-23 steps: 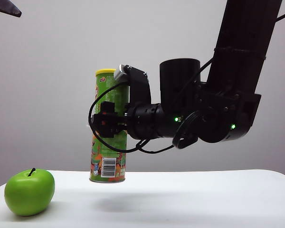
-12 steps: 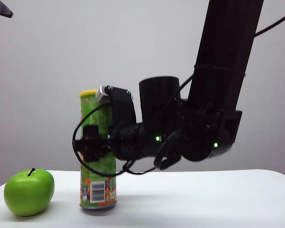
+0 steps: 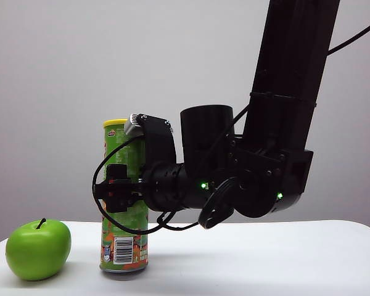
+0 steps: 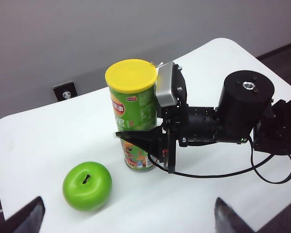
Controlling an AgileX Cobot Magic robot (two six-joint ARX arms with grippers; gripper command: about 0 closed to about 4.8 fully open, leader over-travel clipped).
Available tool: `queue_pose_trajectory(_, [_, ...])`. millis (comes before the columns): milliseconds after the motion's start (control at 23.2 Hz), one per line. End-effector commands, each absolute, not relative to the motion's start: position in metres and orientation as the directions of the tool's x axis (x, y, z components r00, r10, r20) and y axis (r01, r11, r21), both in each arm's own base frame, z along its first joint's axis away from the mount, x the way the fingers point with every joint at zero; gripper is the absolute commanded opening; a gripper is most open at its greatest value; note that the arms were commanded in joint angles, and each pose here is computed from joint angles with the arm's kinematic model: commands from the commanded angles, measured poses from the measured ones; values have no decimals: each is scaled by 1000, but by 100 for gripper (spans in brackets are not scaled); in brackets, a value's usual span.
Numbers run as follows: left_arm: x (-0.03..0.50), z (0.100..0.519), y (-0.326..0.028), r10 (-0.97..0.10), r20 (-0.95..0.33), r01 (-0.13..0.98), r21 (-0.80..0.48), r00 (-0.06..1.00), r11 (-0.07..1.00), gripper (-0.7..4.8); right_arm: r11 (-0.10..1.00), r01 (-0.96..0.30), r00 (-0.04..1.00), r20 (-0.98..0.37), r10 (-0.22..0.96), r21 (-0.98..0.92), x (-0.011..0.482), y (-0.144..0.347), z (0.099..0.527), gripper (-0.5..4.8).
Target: Pick up the green bucket of chips from the desk, place it near the apple, and finally stand it up.
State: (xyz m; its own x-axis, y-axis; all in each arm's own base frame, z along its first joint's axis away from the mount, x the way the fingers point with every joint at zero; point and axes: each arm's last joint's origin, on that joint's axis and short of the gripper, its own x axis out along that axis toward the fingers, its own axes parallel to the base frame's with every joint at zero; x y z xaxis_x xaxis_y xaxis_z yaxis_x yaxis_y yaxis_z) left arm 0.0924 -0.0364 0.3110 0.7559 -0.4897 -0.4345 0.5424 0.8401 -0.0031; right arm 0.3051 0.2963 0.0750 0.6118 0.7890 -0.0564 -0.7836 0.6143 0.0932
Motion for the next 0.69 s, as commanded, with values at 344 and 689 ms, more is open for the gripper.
queue_pose_trajectory(344, [94,314,-37,-499,-404,549,10,767,836,479,612,-784,608,-75,791,100,304,297,72,479])
queue_pose_trajectory(689, [94,315,-37,-499,-398,549,12,769,836,479,608,-770,603,-91,793,194,298,290,73,479])
